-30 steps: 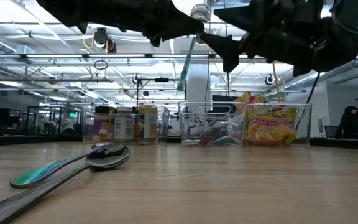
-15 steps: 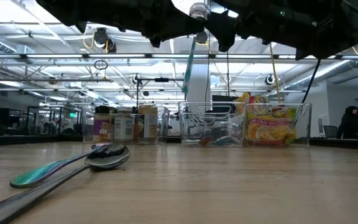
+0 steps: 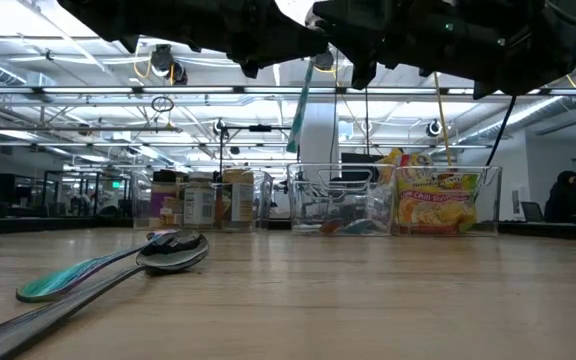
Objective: Pick & Place Food Item
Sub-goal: Put the silver spoon into the middle transparent bin
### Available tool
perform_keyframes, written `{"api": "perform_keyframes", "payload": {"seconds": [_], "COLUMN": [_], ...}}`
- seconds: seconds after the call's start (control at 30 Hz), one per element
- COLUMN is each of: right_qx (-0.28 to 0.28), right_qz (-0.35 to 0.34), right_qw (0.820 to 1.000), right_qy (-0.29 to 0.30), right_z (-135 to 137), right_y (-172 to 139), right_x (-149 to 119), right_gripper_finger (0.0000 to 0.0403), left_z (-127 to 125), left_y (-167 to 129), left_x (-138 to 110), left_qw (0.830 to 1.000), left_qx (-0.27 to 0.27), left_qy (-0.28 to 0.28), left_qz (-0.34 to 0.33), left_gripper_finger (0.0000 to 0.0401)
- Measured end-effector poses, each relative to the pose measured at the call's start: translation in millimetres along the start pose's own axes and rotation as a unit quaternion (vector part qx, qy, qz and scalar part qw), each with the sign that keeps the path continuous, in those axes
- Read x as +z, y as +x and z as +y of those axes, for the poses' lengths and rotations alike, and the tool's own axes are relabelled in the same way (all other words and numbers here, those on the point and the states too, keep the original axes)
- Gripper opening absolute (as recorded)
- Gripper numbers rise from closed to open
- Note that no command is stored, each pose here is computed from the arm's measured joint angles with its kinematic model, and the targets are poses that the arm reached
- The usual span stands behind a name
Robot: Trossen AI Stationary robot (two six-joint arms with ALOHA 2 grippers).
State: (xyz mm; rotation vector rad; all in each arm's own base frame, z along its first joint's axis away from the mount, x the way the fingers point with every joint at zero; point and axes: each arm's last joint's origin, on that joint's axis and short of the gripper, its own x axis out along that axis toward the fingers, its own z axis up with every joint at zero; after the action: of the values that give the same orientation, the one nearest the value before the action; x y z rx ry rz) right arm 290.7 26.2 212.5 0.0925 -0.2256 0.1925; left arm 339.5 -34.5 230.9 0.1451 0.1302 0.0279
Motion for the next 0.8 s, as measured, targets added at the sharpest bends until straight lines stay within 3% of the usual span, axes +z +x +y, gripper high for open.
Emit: {"api": "perform_keyframes", "payload": {"seconds": [0.13, 0.23, 0.4, 0.6, 0.7, 0.8], "right_qx": [0.004, 0.029, 0.045, 0.105, 0.125, 0.106], "right_qz": [0.001, 0.006, 0.01, 0.025, 0.034, 0.025], "right_qw": [1.0, 1.0, 0.999, 0.993, 0.99, 0.993], "right_qy": [0.0, 0.002, 0.013, 0.045, 0.057, 0.053], "right_z": [0.0, 0.1, -3.0, -12.9, -21.5, -33.1], "right_y": [0.0, -0.2, -0.7, -3.6, -6.6, -9.7], "right_x": [-0.1, -0.7, -0.5, 1.6, 3.6, 8.0], "right_gripper_finger": [0.003, 0.0007, 0.0007, 0.0004, 0.0003, 0.0003], "left_z": [-0.7, -1.9, -7.0, -12.6, -13.4, -14.0], "left_y": [0.0, 0.0, -1.5, -18.3, -34.0, -50.6], "left_x": [-0.1, -0.3, 1.5, 24.2, 39.3, 51.2], "left_qw": [1.0, 0.998, 0.994, 0.995, 0.994, 0.992], "left_qx": [-0.007, -0.028, -0.027, -0.041, -0.052, -0.064], "left_qy": [-0.007, -0.052, -0.104, -0.083, -0.088, -0.104], "left_qz": [0.0, 0.001, 0.0, -0.023, -0.026, -0.019], "left_gripper_finger": [0.0005, 0.0016, 0.0099, 0.0217, 0.0255, 0.0279]}}
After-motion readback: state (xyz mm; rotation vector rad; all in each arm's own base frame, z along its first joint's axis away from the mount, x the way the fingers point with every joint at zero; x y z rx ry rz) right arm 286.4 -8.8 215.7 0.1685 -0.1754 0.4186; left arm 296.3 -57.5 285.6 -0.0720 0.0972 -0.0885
